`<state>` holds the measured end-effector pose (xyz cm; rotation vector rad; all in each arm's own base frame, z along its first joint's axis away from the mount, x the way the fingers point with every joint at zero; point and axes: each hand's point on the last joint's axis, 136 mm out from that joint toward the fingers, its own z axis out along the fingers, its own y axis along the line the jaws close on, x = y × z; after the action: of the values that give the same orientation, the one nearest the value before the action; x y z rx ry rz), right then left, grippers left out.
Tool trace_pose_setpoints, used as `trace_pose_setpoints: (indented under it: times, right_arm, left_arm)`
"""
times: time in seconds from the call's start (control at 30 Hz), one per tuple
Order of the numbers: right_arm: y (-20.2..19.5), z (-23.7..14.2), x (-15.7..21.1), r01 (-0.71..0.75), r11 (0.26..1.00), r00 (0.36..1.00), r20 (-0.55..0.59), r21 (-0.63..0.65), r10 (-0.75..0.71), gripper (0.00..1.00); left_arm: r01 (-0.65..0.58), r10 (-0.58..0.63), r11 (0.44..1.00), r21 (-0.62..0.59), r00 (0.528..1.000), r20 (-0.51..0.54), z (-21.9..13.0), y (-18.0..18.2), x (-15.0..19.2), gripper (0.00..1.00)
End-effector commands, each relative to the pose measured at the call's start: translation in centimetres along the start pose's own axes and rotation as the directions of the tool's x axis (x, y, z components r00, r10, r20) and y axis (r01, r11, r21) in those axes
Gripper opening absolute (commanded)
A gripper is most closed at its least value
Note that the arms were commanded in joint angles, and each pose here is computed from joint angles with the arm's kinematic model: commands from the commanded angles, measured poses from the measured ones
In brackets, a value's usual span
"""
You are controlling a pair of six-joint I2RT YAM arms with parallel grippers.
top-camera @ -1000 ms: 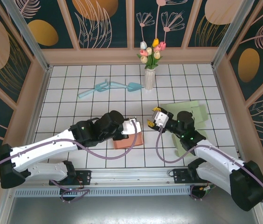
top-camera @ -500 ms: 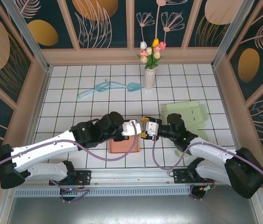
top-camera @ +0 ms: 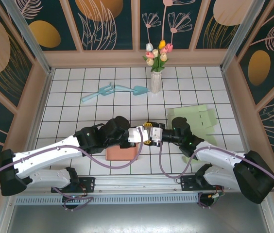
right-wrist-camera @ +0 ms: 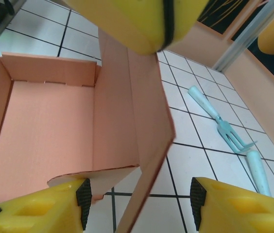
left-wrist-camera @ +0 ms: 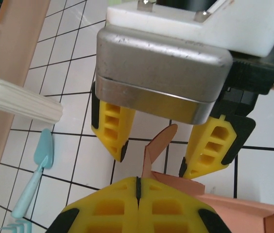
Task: Fold the paper box
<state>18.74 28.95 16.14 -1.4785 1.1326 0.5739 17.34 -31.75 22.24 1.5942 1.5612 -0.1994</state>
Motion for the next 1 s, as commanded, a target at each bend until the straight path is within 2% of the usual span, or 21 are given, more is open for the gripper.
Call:
trace_pose_setpoints:
  times: [0.0, 0.17, 0.33, 0.5, 0.53, 0.57, 0.7, 0.73, 0.83, 0.97]
  right_arm:
    - [0.3, 0.2, -3.0, 0.036, 0.998, 0.993, 0.118, -0.058, -0.028, 0.55]
    - [0.8, 0.3, -3.2, 0.019, 0.996, 0.991, 0.133, -0.085, -0.007, 0.57]
    - [1.0, 0.0, -3.1, 0.017, 0.995, 0.993, 0.115, -0.098, -0.006, 0.59]
    - [-0.5, -0.9, -1.6, 0.003, 1.000, 0.999, 0.033, -0.014, -0.002, 0.59]
    - [-0.7, -1.3, -1.2, 0.000, 1.000, 1.000, 0.022, 0.003, -0.001, 0.59]
    - [-0.9, -1.6, -1.0, 0.002, 1.000, 1.000, 0.011, 0.019, -0.002, 0.59]
    - [-1.9, -2.0, -1.1, 0.017, 0.998, 1.000, 0.004, 0.061, -0.017, 0.61]
    - [-2.1, -2.0, -1.3, 0.016, 0.998, 1.000, 0.005, 0.057, -0.016, 0.61]
    - [-2.2, -2.0, -1.6, 0.011, 0.999, 1.000, -0.003, 0.040, -0.011, 0.61]
    - [-1.9, -2.3, -2.2, 0.016, 1.000, 1.000, 0.010, 0.026, -0.017, 0.61]
  left_arm:
    - [0.001, -0.003, 1.000, 0.019, 0.997, 0.074, -0.4, -0.2, -1.4, 0.00]
    - [-0.003, 0.001, 1.000, 0.031, 0.997, 0.074, -0.1, -0.7, -0.9, 0.00]
    - [-0.027, 0.029, 0.998, -0.061, 0.999, 0.043, 0.1, 0.5, 0.1, 0.00]
    - [0.009, -0.005, 0.987, -0.158, 1.000, 0.022, -1.1, 2.6, 0.1, 0.00]
    - [0.021, -0.017, 0.983, -0.181, 1.000, 0.022, -1.8, 3.2, -0.1, 0.03]
    - [0.028, -0.027, 0.980, -0.199, 1.000, 0.011, -2.3, 3.7, 0.1, 0.10]
    - [0.090, -0.110, 0.969, -0.228, 0.991, -0.076, -5.0, 4.6, 2.1, 0.62]
    - [0.105, -0.127, 0.971, -0.214, 0.988, -0.090, -5.6, 4.2, 2.6, 0.70]
    - [0.127, -0.153, 0.976, -0.177, 0.978, -0.141, -7.3, 3.0, 4.5, 0.76]
    - [0.060, -0.118, 0.979, -0.194, 0.946, -0.303, -7.8, 1.6, 9.8, 0.87]
